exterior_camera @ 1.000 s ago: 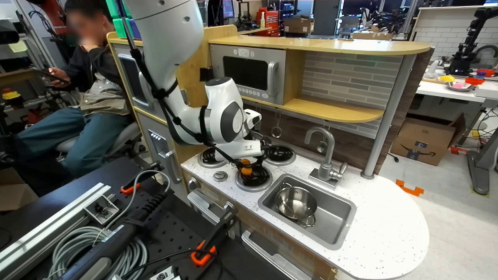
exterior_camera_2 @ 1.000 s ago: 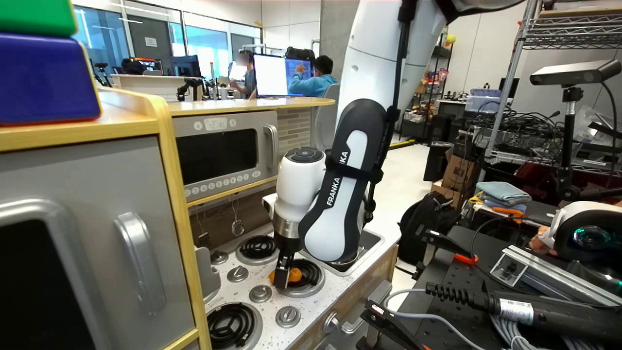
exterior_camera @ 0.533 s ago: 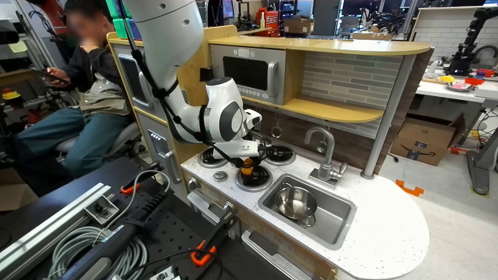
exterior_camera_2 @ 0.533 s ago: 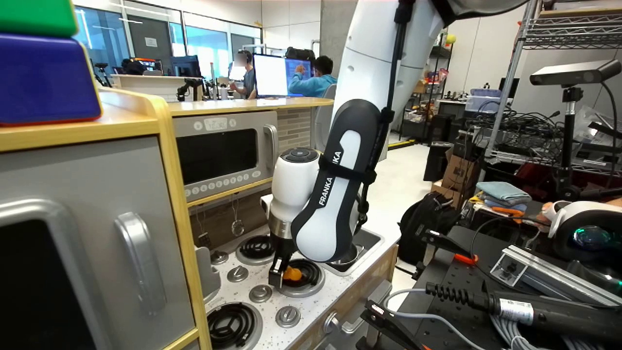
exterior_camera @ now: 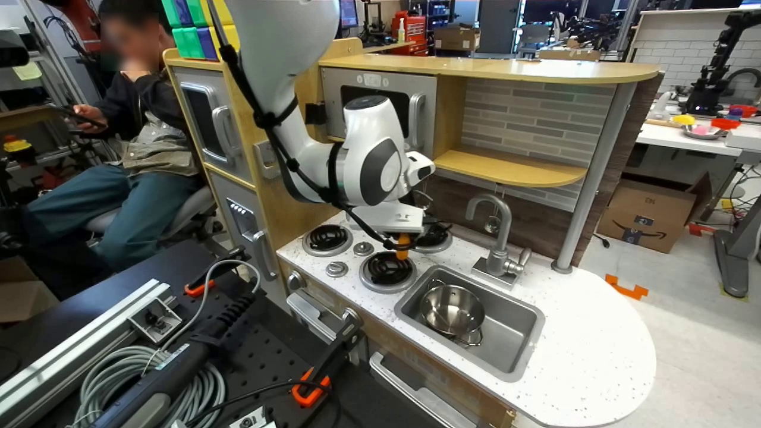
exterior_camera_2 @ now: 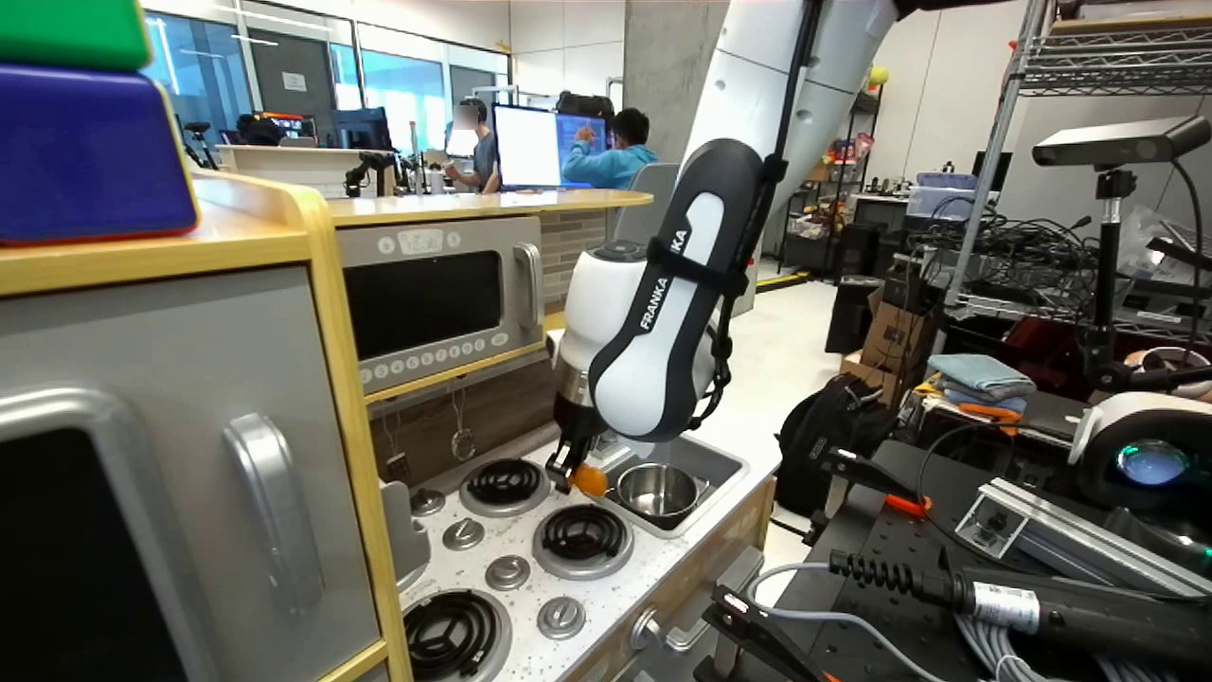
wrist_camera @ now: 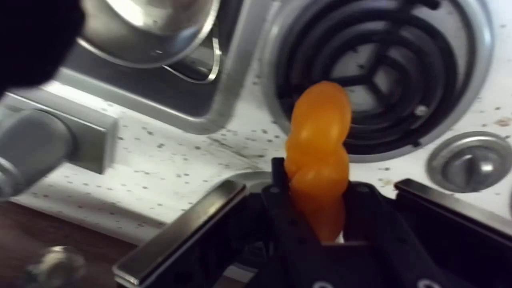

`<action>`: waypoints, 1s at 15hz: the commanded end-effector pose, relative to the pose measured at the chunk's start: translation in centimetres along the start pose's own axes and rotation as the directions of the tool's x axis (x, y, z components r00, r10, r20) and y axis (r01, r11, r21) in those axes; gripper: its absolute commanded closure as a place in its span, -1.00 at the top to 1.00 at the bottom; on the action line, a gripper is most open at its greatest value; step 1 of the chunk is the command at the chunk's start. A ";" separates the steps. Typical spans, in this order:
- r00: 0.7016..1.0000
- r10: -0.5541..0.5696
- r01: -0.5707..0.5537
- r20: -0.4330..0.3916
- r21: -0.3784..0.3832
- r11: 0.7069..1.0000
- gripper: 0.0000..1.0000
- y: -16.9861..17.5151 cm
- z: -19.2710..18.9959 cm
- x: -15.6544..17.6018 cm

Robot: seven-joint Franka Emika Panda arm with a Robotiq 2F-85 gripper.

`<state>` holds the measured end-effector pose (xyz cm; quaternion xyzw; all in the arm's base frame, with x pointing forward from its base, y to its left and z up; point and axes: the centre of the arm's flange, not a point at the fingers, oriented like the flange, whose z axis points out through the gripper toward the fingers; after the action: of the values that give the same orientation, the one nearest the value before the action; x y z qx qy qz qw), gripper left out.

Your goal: Place the toy in the silver pot

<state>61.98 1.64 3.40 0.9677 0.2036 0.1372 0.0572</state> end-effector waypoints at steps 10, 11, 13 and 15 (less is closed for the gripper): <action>0.870 0.465 -0.465 0.163 -0.040 0.884 -0.87 13.0 3.3 -12.0; 0.862 0.485 -0.486 0.151 -0.028 0.873 -0.87 12.7 3.4 -11.4; 0.844 0.521 -0.524 0.127 -0.006 0.852 -0.87 12.2 3.4 -10.2; 0.835 0.541 -0.544 0.100 0.007 0.839 -0.87 11.7 3.2 -8.7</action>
<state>57.98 -13.44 0.05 0.9957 -0.0533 0.0707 0.0263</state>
